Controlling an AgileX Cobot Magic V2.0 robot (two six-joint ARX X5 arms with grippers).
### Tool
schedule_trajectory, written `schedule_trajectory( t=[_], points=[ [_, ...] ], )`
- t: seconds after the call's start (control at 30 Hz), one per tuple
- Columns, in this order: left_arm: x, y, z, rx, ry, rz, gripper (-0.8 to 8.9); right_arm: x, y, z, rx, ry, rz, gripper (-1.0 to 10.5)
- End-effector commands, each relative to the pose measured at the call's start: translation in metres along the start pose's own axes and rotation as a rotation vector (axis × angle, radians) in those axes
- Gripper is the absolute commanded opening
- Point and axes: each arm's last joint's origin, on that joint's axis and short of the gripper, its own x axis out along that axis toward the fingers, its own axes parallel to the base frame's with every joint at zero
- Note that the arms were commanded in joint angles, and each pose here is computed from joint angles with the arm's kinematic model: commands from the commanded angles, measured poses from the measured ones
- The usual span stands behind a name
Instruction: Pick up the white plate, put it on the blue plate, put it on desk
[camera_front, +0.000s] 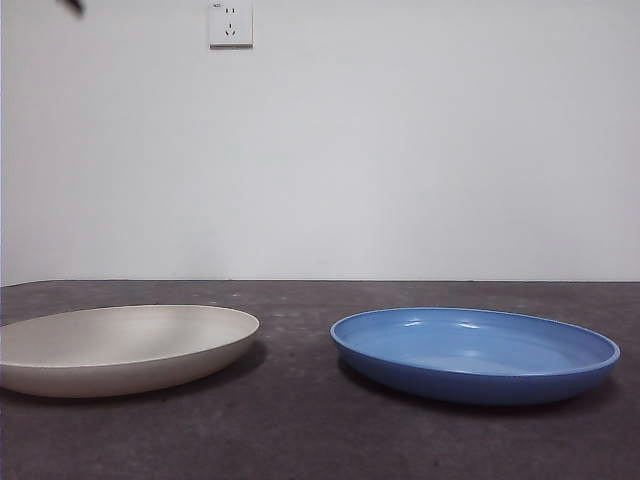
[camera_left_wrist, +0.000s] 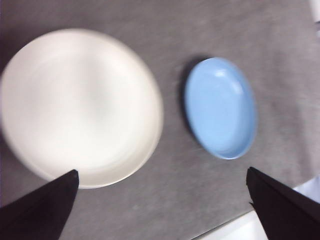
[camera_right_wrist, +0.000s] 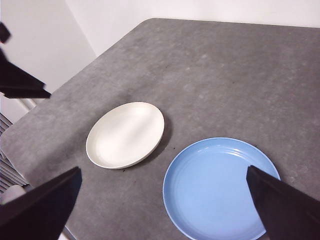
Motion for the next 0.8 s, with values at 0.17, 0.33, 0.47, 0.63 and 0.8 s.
schedule_trajectory(
  t=[0.17, 0.33, 0.47, 0.63, 0.8],
  points=[
    [0.032, 0.039, 0.030, -0.087, 0.070, 0.043, 8.11, -0.002, 0.002, 0.004, -0.002, -0.013, 0.009, 6.0],
    [0.064, 0.071, 0.042, -0.162, 0.147, 0.070, 8.11, -0.002, 0.002, 0.004, -0.002, -0.013, 0.009, 6.0],
    [0.089, 0.093, 0.046, -0.199, 0.211, 0.081, 8.11, -0.002, 0.002, 0.004, -0.001, -0.013, 0.010, 6.0],
    [0.117, 0.116, 0.047, -0.239, 0.275, 0.089, 8.11, -0.002, 0.002, 0.003, 0.001, -0.009, 0.009, 6.0],
    [0.133, 0.129, 0.045, -0.264, 0.310, 0.091, 8.11, -0.002, 0.002, 0.003, 0.005, -0.003, 0.008, 6.0]
  ],
)
